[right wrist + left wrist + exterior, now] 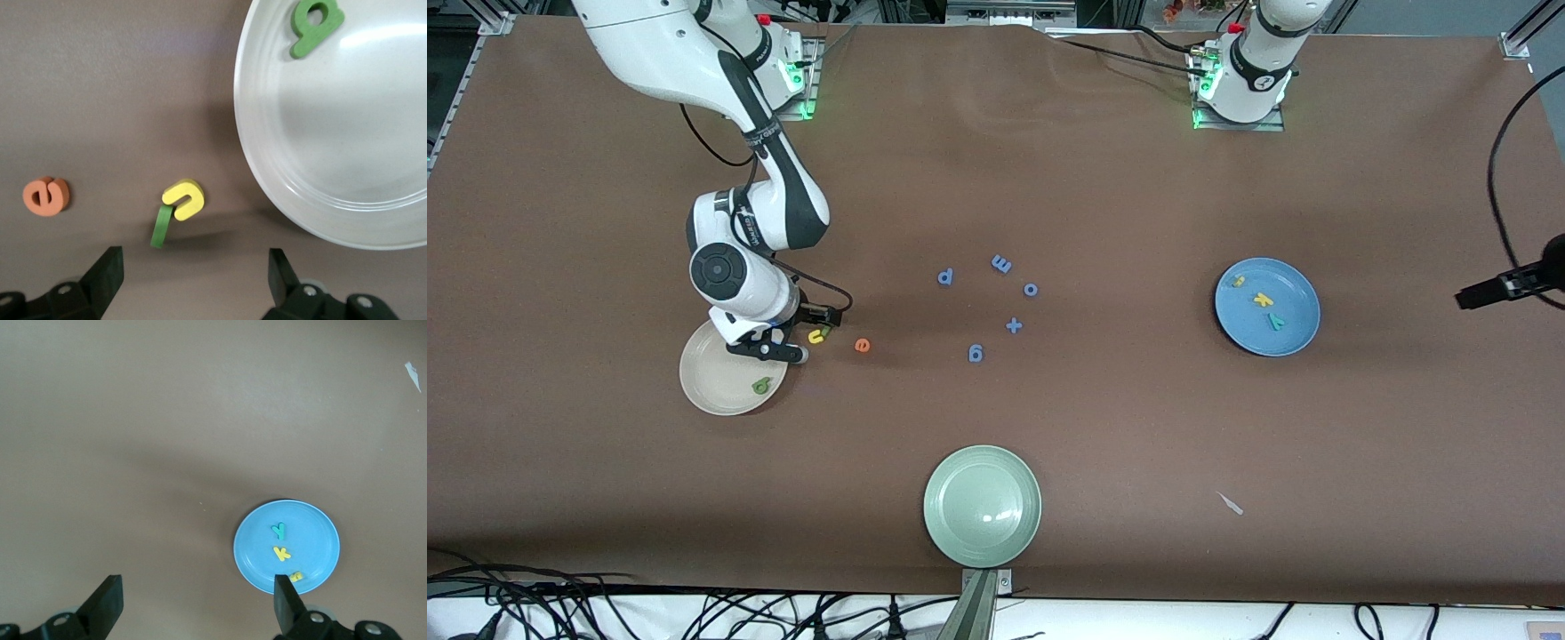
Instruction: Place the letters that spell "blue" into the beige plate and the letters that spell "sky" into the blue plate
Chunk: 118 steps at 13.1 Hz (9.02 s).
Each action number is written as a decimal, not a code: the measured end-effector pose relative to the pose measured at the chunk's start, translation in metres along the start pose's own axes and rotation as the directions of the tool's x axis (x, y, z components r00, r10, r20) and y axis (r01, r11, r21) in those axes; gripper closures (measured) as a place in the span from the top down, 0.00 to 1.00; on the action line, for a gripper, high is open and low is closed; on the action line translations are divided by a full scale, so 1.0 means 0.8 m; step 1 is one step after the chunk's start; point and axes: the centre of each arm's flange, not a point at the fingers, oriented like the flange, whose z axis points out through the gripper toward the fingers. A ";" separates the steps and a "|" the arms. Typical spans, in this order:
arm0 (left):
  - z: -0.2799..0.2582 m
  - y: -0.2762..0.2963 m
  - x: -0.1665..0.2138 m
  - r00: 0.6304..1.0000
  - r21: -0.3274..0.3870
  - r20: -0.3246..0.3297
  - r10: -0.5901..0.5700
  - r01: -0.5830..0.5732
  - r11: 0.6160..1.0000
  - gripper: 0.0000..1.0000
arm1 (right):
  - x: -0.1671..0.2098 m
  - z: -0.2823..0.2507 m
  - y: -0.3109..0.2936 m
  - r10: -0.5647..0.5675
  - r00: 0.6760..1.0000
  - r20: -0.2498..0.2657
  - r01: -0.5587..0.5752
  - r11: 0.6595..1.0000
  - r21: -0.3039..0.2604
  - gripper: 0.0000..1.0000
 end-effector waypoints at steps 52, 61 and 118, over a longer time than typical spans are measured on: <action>-0.139 0.095 -0.140 0.980 -0.052 0.012 0.198 -0.197 0.979 1.00 | 0.010 0.024 -0.016 0.108 0.994 -0.023 -0.109 0.994 -0.028 0.75; -0.144 0.091 -0.143 0.980 -0.066 0.006 0.198 -0.197 0.978 1.00 | 0.014 0.024 -0.014 0.104 0.993 -0.048 -0.105 0.994 -0.015 0.55; -0.100 0.108 -0.140 0.967 -0.104 -0.026 0.255 -0.257 0.961 1.00 | 0.013 0.023 -0.125 0.203 0.977 -0.071 -0.202 0.979 0.022 0.44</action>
